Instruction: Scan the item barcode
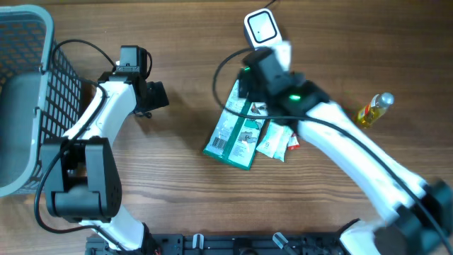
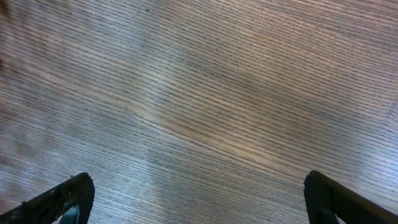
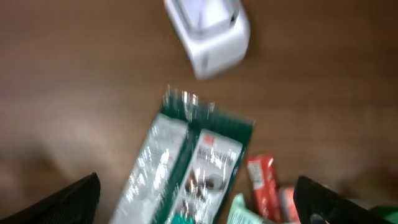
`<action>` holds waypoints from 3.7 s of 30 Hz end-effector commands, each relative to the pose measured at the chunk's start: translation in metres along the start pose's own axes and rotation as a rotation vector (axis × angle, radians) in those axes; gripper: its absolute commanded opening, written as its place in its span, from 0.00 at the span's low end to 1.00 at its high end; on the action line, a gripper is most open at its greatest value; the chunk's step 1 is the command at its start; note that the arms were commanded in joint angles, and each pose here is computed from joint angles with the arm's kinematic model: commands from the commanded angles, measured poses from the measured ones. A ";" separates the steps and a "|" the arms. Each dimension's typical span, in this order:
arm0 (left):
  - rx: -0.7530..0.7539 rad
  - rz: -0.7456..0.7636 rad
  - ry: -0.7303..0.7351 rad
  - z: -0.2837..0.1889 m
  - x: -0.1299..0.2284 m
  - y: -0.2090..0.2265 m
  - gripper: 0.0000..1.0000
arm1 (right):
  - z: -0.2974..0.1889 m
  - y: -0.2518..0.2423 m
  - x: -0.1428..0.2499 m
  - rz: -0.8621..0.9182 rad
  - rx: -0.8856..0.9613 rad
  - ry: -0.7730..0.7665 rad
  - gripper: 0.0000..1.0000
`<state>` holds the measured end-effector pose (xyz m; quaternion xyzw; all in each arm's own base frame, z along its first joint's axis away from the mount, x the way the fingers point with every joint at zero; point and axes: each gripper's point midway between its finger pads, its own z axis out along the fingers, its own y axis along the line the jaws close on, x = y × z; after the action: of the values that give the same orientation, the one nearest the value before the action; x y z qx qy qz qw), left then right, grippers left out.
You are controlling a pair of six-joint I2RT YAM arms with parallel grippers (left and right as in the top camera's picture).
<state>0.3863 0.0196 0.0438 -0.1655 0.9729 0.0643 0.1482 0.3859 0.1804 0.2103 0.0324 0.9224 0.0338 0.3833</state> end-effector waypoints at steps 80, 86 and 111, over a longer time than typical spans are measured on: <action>-0.007 -0.002 -0.011 -0.002 -0.001 0.004 1.00 | -0.083 -0.147 0.112 -0.245 -0.165 -0.786 1.00; -0.007 -0.002 -0.011 -0.002 -0.001 0.004 1.00 | -0.083 -0.147 0.112 -0.245 -0.165 -0.786 1.00; 0.130 -0.081 -0.404 -0.152 -0.045 0.018 1.00 | -0.083 -0.147 0.112 -0.245 -0.165 -0.786 1.00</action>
<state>0.3898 0.0200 0.1172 -0.1718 0.9535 0.0463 0.2432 0.2439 0.0394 0.1739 -0.0881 0.7036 0.0491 0.7035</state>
